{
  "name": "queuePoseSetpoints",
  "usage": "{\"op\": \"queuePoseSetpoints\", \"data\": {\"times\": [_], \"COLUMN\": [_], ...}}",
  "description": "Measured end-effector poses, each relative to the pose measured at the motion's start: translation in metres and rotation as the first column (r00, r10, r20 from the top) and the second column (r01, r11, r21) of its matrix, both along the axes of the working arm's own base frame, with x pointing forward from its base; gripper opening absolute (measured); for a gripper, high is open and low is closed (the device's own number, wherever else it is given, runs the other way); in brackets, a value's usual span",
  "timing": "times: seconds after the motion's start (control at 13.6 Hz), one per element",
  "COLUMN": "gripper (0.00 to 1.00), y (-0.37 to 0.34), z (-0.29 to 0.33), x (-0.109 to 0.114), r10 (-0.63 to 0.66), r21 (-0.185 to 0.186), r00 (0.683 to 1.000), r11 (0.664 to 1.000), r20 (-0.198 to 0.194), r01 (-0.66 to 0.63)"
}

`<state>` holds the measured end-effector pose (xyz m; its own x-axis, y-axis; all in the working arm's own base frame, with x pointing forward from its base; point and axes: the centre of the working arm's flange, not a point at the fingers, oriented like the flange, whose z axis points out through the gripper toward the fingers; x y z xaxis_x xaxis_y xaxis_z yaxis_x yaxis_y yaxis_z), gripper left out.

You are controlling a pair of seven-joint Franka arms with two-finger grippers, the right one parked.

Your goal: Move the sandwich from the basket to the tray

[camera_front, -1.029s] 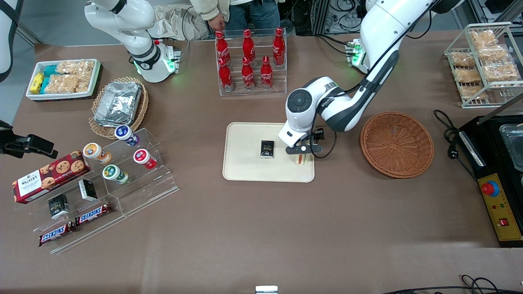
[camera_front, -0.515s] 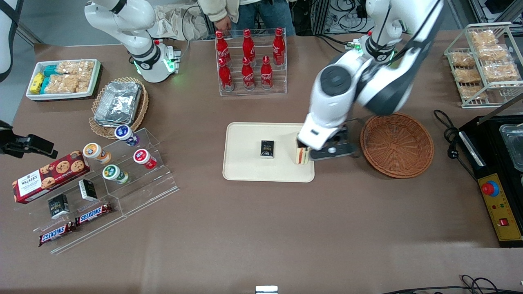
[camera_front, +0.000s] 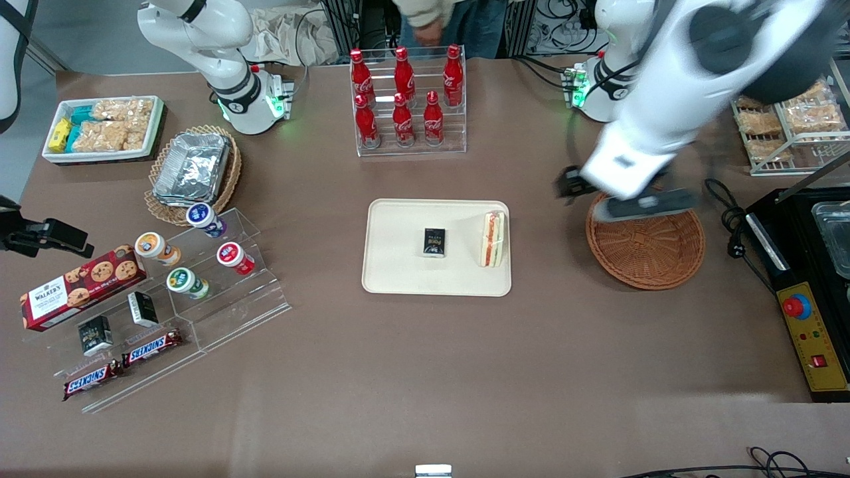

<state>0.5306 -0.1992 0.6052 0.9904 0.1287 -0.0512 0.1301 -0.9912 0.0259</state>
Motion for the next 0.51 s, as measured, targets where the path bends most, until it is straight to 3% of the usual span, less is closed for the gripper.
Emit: {"op": "queuePoseSetpoints", "data": {"times": [0.22, 0.51], "gripper": [1.00, 1.00], "y": [0.088, 0.111], "z": [0.043, 0.050], "x": [-0.009, -0.016], "r10": [-0.026, -0.026], "r21": [-0.028, -0.029], "r00": [0.999, 0.999], "r11": [0.999, 0.999], "r20": [-0.018, -0.024], "r01": [0.026, 0.025]}}
